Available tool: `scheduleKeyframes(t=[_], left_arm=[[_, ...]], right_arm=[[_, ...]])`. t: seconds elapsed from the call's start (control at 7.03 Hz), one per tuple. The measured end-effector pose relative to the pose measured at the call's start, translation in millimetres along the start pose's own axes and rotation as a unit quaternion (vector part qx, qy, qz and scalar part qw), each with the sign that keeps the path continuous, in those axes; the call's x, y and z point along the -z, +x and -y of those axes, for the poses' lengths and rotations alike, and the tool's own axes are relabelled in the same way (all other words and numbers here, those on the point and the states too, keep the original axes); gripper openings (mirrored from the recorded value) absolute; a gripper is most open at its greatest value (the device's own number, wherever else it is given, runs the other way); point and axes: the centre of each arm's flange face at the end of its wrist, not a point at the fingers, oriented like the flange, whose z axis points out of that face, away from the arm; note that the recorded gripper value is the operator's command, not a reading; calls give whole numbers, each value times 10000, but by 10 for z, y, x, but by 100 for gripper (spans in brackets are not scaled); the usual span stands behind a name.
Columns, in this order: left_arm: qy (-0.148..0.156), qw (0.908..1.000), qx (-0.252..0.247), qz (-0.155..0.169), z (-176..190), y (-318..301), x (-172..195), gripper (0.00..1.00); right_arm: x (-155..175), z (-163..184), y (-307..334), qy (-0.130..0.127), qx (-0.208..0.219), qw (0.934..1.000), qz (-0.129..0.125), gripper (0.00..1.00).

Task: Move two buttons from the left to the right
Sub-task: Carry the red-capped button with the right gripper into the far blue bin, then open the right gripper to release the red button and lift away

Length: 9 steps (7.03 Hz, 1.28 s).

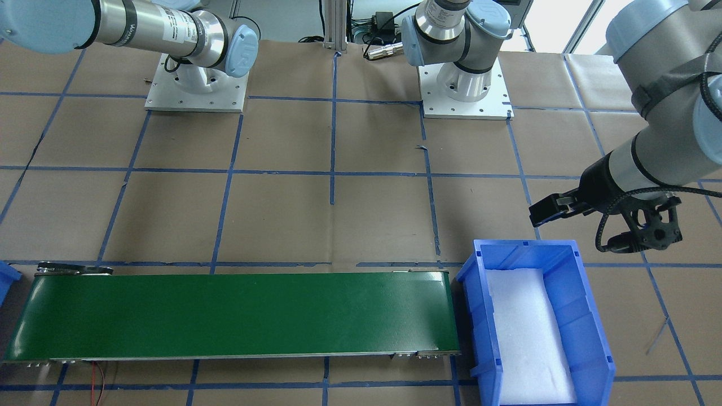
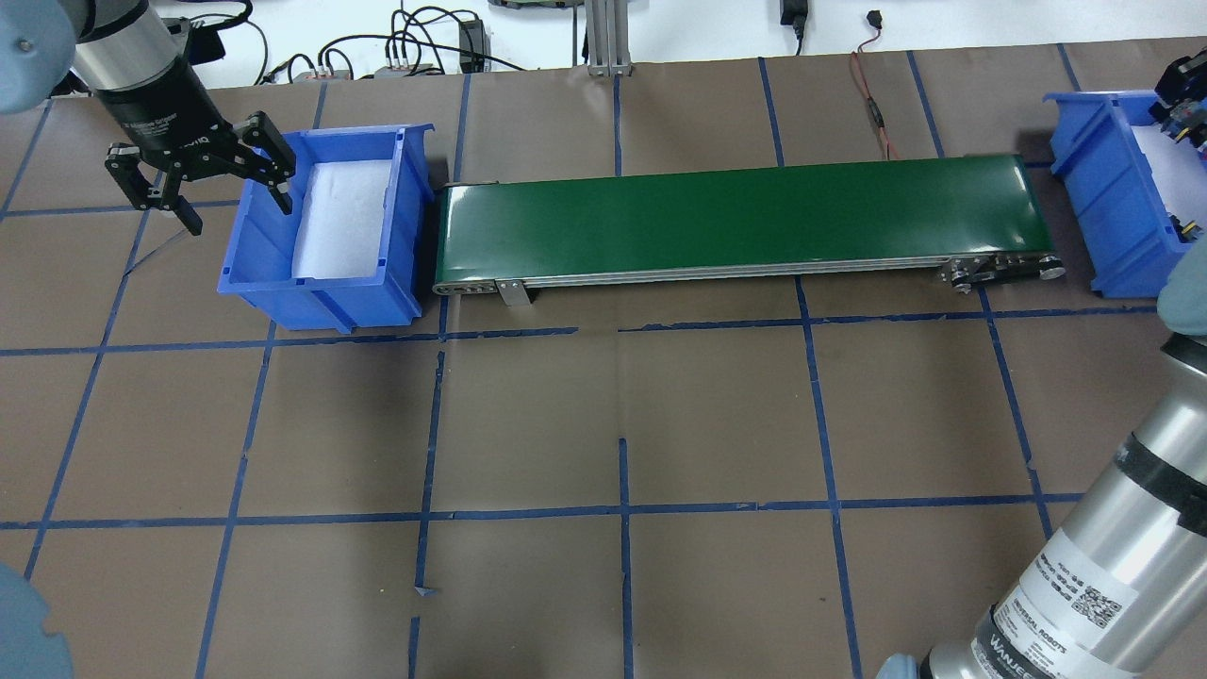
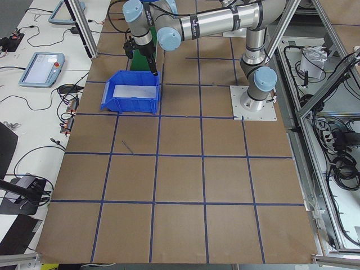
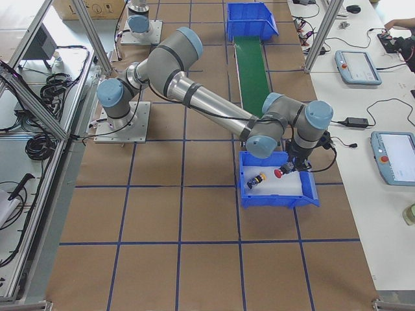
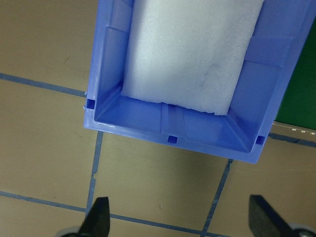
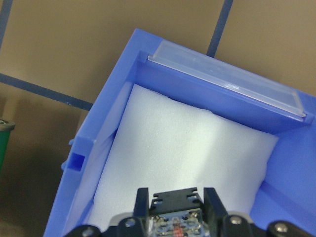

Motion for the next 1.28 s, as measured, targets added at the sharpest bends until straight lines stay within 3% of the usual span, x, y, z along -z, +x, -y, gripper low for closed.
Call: scheduleKeyframes(t=[0.85, 1.28], left_arm=[[41, 9997, 201, -102, -9, 46, 34, 100], [370, 9990, 239, -111, 100, 36, 79, 100]], right_arm=[[-476, -110, 228, 3, -68, 9999, 103, 9], [-577, -106, 244, 52, -73, 9998, 157, 9]])
